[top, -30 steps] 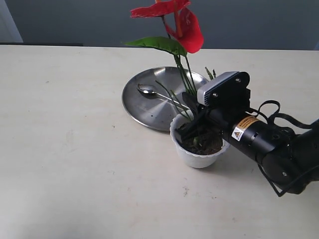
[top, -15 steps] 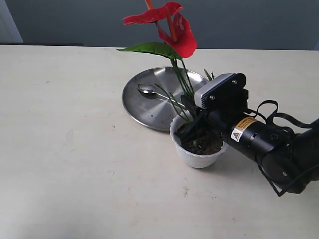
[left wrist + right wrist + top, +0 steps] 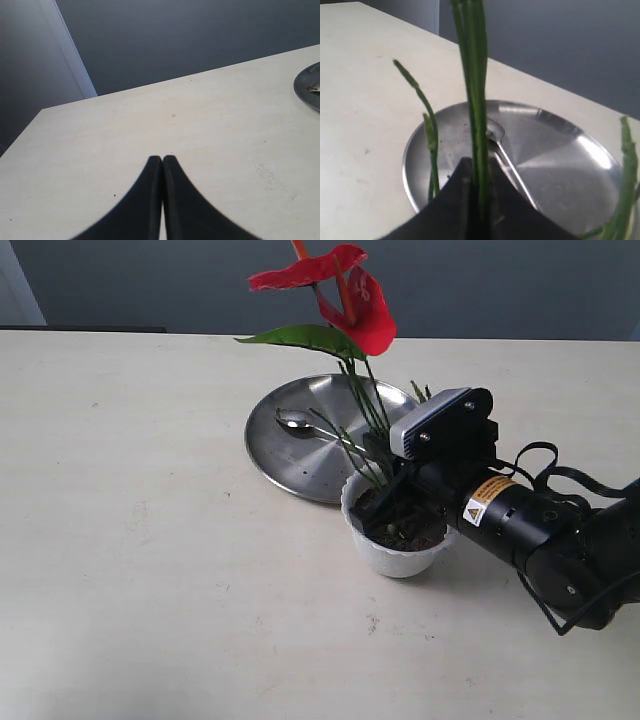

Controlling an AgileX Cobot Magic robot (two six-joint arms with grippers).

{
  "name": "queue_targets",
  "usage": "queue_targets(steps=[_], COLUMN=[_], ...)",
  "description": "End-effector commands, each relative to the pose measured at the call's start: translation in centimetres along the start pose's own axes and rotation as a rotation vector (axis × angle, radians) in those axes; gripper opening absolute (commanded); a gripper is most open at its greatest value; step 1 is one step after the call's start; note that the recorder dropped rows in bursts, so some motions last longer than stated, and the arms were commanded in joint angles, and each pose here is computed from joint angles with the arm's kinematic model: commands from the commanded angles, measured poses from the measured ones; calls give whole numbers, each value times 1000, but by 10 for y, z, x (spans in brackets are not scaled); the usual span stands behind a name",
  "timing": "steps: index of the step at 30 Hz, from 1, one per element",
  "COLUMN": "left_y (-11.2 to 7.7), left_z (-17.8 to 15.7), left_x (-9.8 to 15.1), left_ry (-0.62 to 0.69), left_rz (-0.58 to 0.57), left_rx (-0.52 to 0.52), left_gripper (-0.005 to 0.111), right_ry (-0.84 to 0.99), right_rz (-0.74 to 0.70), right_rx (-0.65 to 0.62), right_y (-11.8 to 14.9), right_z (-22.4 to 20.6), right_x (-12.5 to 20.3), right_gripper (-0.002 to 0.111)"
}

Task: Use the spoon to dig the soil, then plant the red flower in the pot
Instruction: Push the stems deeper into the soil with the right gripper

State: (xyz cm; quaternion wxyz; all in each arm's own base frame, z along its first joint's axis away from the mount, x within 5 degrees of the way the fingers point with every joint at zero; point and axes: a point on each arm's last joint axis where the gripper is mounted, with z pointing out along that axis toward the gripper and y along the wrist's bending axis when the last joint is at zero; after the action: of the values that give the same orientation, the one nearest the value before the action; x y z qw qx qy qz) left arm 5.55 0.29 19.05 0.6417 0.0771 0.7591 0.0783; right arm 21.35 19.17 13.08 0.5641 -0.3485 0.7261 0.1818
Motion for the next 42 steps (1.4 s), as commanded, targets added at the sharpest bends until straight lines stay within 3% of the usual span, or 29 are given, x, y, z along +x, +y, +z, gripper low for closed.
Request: queue_targets(steps=[1,2,3,11,16,42], left_y=[0,0,0,0,0,0], left_z=[0,0,0,0,0,0], left_x=[-1,-1,-1,-1,-1,-1], left_ry=[-14,-14,-14,-14,-14,-14], left_rz=[-6,-6,-6,-6,-6,-6], left_rx=[0,0,0,0,0,0], left_gripper=[0,0,0,0,0,0], right_ry=[231,227,227,227,206,167], right_rz=[-20,-17,-15,-22,-24,2], right_rx=[-57,-58,-58,-65,-61,-23], right_y=[6,6,6,6,6,2], right_z=[-6,-6,-6,-12,-16,-27], right_x=[29,28,28,26,20,6], right_gripper=[31,42,45,45,63,63])
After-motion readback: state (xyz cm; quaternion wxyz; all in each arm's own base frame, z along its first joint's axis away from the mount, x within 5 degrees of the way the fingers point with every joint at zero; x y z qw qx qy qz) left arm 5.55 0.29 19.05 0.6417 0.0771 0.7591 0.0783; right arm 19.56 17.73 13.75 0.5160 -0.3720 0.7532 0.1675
